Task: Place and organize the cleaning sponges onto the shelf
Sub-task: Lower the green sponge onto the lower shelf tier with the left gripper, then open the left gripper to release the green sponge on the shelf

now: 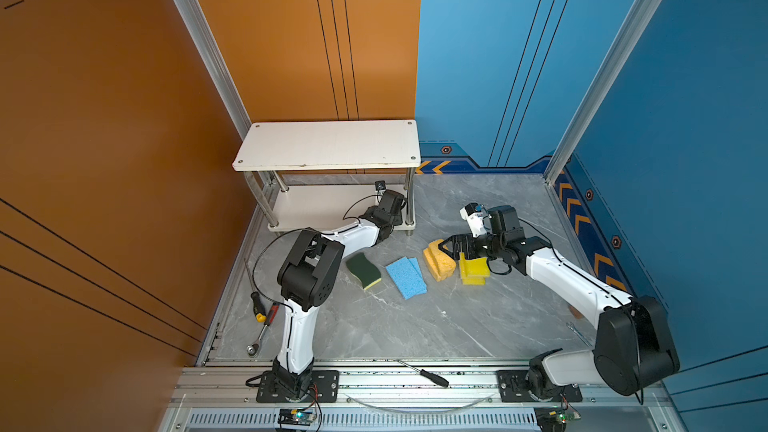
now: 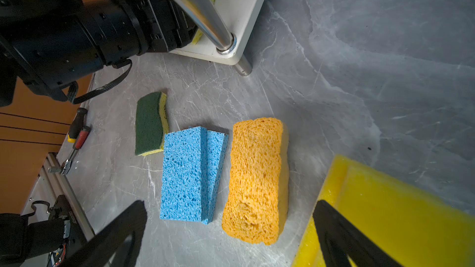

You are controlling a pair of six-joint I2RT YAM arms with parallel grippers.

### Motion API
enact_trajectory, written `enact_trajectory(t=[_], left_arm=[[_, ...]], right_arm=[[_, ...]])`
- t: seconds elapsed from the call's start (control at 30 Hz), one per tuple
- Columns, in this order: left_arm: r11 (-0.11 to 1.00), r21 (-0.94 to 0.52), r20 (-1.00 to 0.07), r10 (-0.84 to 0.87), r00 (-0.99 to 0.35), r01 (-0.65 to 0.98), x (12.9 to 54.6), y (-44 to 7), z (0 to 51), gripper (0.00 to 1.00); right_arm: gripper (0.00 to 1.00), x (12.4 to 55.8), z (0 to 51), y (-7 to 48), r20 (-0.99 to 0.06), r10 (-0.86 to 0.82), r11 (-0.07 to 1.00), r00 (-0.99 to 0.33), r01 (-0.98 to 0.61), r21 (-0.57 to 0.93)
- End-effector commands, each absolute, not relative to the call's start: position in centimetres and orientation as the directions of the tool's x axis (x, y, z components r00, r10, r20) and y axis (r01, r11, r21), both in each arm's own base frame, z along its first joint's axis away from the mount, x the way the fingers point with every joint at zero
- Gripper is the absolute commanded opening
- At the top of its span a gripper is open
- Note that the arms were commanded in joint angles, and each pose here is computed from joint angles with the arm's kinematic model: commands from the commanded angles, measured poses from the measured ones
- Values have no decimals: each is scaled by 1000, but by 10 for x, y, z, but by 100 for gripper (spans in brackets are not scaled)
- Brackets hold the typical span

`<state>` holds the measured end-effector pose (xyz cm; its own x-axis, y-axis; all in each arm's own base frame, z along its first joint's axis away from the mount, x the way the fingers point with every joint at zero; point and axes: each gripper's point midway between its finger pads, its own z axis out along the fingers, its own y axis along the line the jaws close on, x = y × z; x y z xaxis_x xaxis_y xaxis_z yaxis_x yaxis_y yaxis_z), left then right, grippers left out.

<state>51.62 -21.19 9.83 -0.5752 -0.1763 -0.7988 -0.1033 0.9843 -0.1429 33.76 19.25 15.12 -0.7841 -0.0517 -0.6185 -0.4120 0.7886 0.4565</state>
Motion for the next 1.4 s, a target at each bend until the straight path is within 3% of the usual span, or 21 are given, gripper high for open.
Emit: enact_trajectory(t=[0.0, 0.2, 0.63, 0.77, 1.37], left_arm=[[983, -122, -780, -181, -599, -139, 513, -207, 86, 67], [980, -131, -777, -194, -598, -149, 512, -206, 85, 79], [982, -132, -771, -189, -608, -138, 500, -203, 87, 85], [982, -122, -771, -185, -609, -144, 493, -197, 88, 97], [995, -70, -790, -96, -605, -67, 471, -207, 105, 98]], right_arm=[[100, 336, 143, 190, -607, -54, 789, -793, -406, 461], [100, 337, 143, 188, -607, -50, 791, -793, -403, 461], [100, 335, 143, 187, -605, -52, 787, -794, -405, 465], [100, 334, 142, 188, -604, -51, 786, -795, -405, 467], [100, 332, 144, 186, -608, -53, 786, -793, -408, 464]])
